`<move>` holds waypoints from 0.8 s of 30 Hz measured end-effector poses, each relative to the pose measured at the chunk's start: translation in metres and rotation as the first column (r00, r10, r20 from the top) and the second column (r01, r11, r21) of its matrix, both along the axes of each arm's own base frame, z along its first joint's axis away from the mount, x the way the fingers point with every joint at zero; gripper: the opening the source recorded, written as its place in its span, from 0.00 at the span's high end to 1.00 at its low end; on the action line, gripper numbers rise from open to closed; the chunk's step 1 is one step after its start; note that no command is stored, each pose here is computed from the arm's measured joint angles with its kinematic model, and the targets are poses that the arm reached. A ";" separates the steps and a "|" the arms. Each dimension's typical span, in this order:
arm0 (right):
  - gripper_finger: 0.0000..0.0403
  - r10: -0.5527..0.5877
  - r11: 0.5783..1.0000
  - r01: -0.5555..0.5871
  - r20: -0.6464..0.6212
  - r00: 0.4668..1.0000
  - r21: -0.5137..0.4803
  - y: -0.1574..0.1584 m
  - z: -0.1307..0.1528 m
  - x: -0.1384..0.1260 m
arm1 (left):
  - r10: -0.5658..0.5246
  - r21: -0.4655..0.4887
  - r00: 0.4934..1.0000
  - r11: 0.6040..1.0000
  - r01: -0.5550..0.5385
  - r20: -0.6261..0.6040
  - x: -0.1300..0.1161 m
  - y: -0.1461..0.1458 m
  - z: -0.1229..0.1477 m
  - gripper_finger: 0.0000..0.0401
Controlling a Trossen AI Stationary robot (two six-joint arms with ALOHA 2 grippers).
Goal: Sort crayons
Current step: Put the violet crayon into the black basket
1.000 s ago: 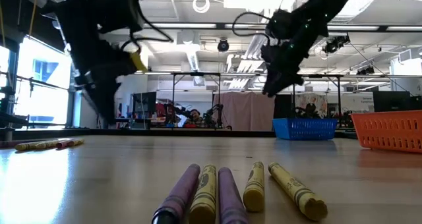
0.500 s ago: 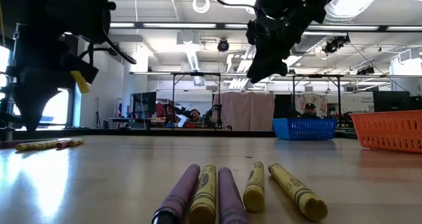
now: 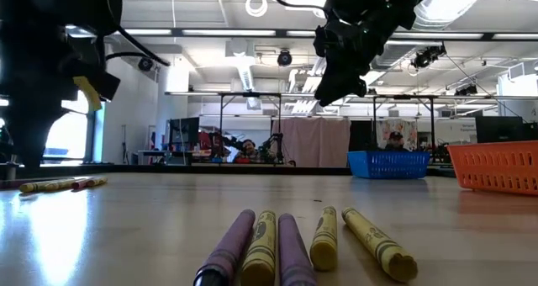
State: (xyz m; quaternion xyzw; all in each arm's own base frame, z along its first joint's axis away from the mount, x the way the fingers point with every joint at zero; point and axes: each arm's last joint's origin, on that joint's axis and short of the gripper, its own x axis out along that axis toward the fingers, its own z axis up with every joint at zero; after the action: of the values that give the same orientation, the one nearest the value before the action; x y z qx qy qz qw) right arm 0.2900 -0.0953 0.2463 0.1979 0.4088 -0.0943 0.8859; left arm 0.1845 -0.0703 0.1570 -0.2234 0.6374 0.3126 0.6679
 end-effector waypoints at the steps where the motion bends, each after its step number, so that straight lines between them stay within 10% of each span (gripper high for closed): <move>1: 0.71 0.003 1.000 -0.003 0.000 1.000 -0.003 0.000 0.000 0.000 | -0.028 -0.017 1.000 0.999 0.028 0.007 0.001 -0.001 0.000 0.92; 9: 0.71 0.020 1.000 -0.020 -0.018 1.000 -0.010 0.000 -0.001 -0.001 | -0.091 -0.090 0.996 0.992 0.090 -0.015 0.001 -0.004 0.000 0.92; 24: 0.71 0.018 1.000 -0.019 -0.018 1.000 -0.009 0.000 -0.001 -0.001 | -0.032 0.098 0.970 0.995 0.008 0.240 0.022 0.002 0.002 0.92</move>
State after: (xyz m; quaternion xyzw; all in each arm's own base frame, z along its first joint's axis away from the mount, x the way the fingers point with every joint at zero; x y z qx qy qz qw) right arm 0.2887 -0.0950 0.2451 0.1890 0.4179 -0.0898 0.8840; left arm 0.2061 -0.0680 0.1589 -0.2210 0.5379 0.3066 0.7535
